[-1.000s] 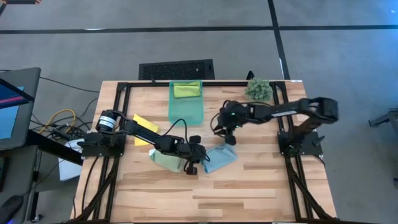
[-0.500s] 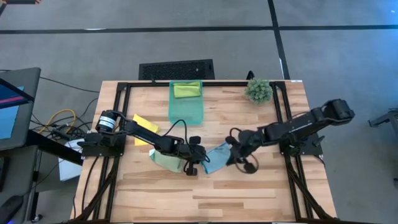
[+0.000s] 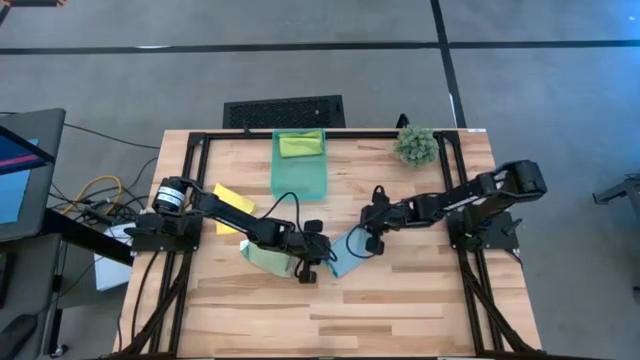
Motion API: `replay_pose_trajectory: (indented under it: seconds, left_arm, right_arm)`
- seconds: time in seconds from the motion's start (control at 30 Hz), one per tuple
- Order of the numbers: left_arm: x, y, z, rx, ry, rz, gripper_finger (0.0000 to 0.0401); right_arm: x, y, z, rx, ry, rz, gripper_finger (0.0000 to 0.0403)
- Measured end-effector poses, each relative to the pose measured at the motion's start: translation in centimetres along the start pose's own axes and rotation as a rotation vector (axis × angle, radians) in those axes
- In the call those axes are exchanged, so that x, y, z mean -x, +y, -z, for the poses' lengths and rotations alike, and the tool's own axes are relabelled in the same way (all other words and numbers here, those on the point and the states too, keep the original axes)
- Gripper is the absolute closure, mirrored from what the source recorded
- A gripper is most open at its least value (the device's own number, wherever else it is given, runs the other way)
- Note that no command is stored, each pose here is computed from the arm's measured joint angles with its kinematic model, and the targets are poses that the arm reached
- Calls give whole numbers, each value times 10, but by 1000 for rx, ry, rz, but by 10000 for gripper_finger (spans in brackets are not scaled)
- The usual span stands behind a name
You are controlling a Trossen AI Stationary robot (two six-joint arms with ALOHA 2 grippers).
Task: Fold microfiber towels
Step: Fold the blue microfiber cloth
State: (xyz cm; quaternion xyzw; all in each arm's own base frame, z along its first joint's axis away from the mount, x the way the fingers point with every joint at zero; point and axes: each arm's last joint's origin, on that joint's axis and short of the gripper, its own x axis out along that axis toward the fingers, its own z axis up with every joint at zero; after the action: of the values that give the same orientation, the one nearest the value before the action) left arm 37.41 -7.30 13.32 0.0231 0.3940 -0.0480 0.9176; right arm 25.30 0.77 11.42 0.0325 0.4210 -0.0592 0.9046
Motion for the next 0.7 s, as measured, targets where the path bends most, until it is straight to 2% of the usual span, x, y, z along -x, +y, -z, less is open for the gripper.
replay_pose_trajectory:
  seconds: [0.13, 0.3, 0.4, 0.53, 0.7]
  left_arm:
    - [13, -5, -14, -16, -27, -24, 401]
    - [25, -12, -32, -37, -105, -146, 401]
    - [22, -13, -35, -34, -147, -122, 401]
    - [5, -7, -24, -33, -98, -125, 401]
    - [-12, 7, -8, 3, 1, -163, 401]
  right_arm:
    - [-2, -1, 1, 8, 6, 5, 377]
    - [16, -1, -6, 15, -28, -4, 386]
    - [30, 2, -13, 22, -78, -22, 388]
    - [38, 10, -13, 60, -91, -67, 380]
    - [23, 12, -4, 93, -10, -87, 376]
